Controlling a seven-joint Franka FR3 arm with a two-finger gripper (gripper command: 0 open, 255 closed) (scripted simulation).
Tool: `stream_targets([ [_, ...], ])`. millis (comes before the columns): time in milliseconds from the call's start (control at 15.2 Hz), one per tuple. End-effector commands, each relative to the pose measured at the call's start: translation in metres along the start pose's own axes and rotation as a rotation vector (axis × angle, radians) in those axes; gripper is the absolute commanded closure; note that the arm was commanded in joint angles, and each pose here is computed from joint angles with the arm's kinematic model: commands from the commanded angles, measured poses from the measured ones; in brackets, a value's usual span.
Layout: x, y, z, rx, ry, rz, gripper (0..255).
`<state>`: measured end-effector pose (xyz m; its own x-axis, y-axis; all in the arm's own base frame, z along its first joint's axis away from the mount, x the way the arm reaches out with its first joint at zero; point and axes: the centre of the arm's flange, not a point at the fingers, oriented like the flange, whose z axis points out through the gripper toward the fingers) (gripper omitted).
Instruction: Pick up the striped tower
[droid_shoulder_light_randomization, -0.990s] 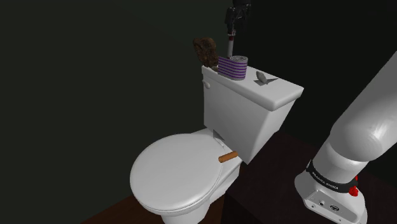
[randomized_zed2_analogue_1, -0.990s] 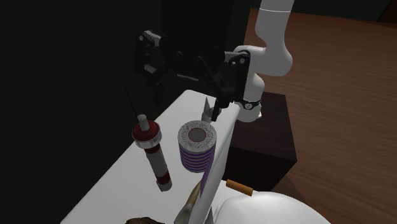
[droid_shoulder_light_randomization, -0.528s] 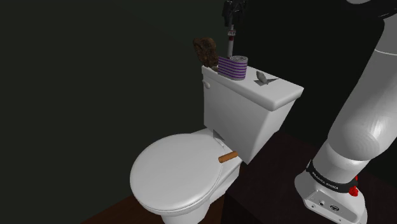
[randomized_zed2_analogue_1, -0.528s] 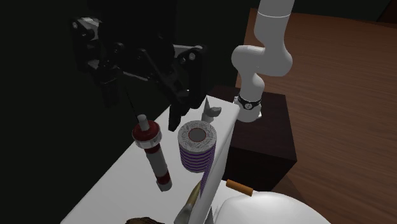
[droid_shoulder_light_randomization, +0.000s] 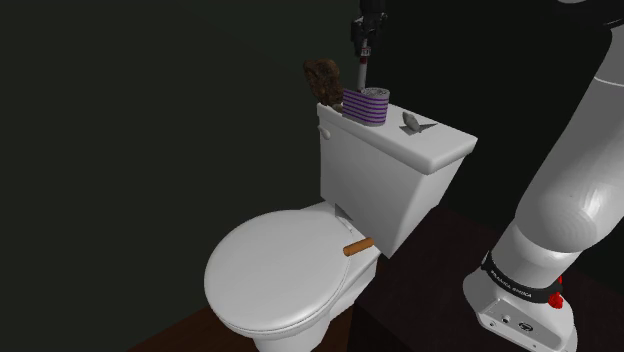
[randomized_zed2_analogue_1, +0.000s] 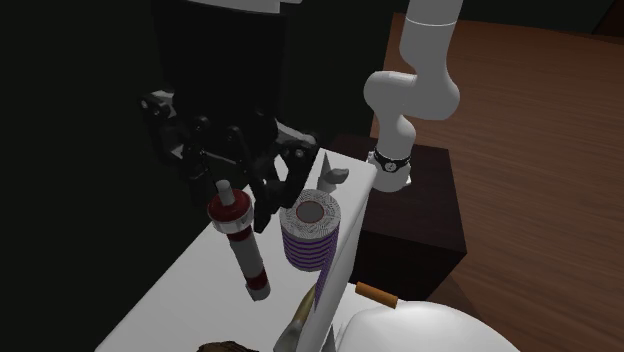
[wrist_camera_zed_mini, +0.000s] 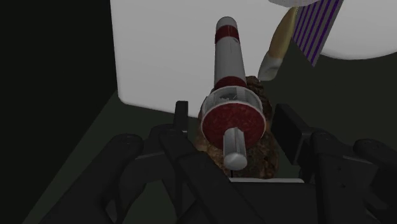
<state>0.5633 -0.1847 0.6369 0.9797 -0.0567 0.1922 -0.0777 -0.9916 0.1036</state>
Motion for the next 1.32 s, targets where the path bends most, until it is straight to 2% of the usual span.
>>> stream_targets([
  [0, 0.0, 0.0, 0.001, 0.0, 0.0, 0.0, 255],
  [528, 0.0, 0.0, 0.0, 0.0, 0.0, 0.0, 255],
  [1254, 0.011, 0.006, -0.056, 0.0, 0.0, 0.0, 255],
])
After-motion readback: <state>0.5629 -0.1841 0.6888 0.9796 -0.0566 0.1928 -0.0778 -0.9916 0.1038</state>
